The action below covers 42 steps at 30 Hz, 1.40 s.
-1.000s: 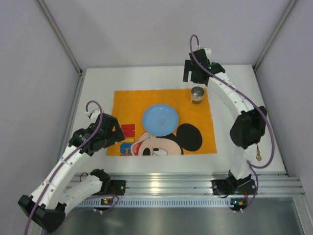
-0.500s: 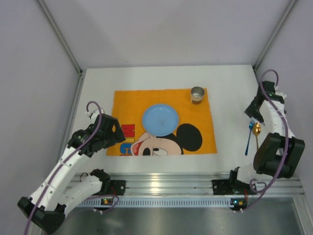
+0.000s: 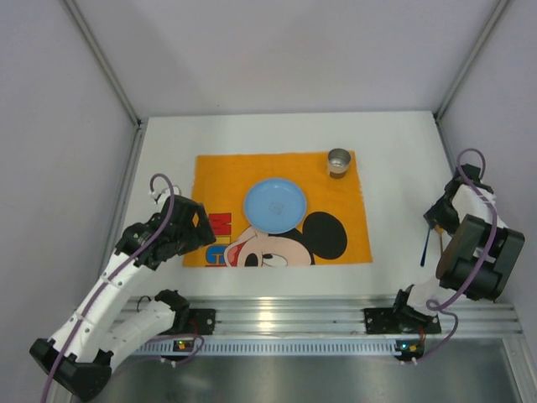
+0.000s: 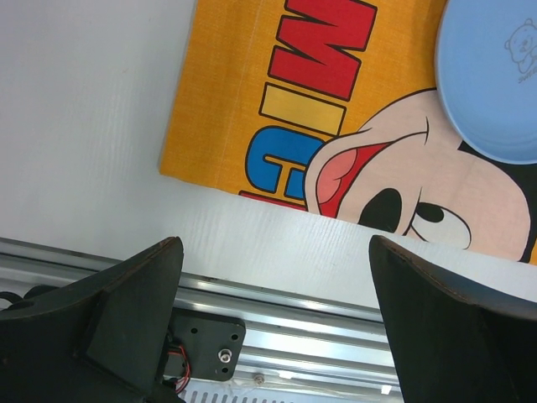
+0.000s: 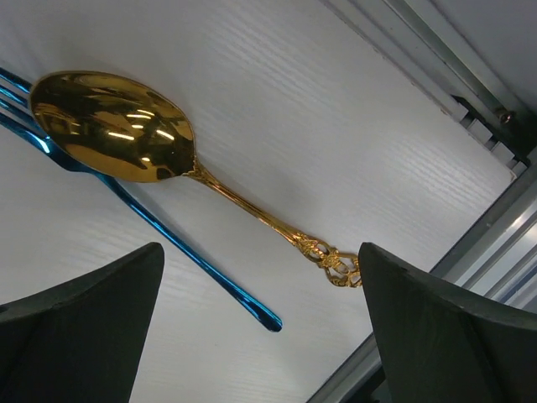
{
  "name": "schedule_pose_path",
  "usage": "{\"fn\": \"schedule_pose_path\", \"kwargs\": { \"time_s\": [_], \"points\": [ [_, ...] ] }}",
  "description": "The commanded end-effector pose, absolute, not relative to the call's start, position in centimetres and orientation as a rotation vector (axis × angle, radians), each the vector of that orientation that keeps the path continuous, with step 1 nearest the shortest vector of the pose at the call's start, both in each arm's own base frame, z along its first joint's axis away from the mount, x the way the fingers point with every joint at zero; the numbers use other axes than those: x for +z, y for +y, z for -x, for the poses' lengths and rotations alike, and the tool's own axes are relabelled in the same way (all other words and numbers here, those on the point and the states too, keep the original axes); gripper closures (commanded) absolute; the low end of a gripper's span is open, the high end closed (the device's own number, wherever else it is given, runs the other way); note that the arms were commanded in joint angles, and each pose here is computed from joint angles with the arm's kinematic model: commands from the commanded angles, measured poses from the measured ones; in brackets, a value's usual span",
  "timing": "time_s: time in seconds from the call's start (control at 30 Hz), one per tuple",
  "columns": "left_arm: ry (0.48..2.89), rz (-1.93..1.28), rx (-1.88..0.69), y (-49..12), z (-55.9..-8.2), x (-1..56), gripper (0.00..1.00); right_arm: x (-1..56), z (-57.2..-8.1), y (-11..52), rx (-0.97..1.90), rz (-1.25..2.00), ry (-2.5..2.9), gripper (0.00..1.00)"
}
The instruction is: Set the dinner table for one person
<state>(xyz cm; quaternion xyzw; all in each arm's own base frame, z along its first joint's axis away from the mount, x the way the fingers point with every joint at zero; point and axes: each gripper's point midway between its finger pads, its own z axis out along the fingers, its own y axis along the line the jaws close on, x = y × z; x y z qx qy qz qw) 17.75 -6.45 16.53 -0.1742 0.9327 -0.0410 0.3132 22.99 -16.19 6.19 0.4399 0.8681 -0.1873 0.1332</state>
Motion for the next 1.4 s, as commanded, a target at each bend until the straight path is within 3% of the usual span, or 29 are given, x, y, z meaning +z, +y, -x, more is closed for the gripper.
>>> {"fn": "schedule_pose_path", "kwargs": {
  "time_s": [0.0,0.2,0.3,0.33,0.43,0.5,0.67,0.8,0.9,1.0,1.37],
  "points": [
    [2.457,0.436,-0.128,-6.9,-18.2,16.4,0.03,4.6,-23.1,-16.6,-0.508,-1.295,2.503,0.0],
    [2.471,0.432,-0.121,-7.0,-18.2,16.2,0.03,2.2,-24.1,-15.9,-0.416,-1.331,2.531,0.14],
    [2.475,0.43,-0.117,-6.9,-18.2,16.1,0.03,1.8,-24.5,-16.2,-0.419,-1.339,2.525,0.28],
    [2.472,0.432,-0.117,-6.9,-18.3,16.1,0.03,1.6,-24.6,-16.3,-0.423,-1.343,2.522,0.4],
    [2.471,0.435,-0.111,-6.8,-18.2,16.1,0.03,0.3,-24.2,-16.1,-0.426,-1.349,2.553,0.51],
    [2.47,0.44,-0.108,-6.8,-18.2,16.1,0.03,-0.8,-23.9,-15.5,-0.39,-1.359,2.575,0.52],
    [2.464,0.448,-0.102,-6.7,-18.3,16.2,0.03,-1.5,-25.0,-13.9,-0.281,-1.296,2.591,0.71],
    [2.472,0.451,-0.093,-6.7,-18.3,16.0,0.03,-1.6,-26.0,-12.2,-0.249,-1.208,2.642,0.74],
    [2.476,0.454,-0.085,-6.7,-18.4,15.9,0.03,-1.5,-26.9,-10.3,-0.219,-1.119,2.676,0.83],
    [2.471,0.461,-0.081,-6.5,-18.4,16.0,0.03,-1.4,-27.8,-8.7,-0.196,-1.039,2.7,1.0],
    [2.459,0.485,-0.063,-6.2,-18.4,16.1,0.03,3.6,-34.1,-1.1,-0.096,-0.637,2.69,1.0]
  ]
}}
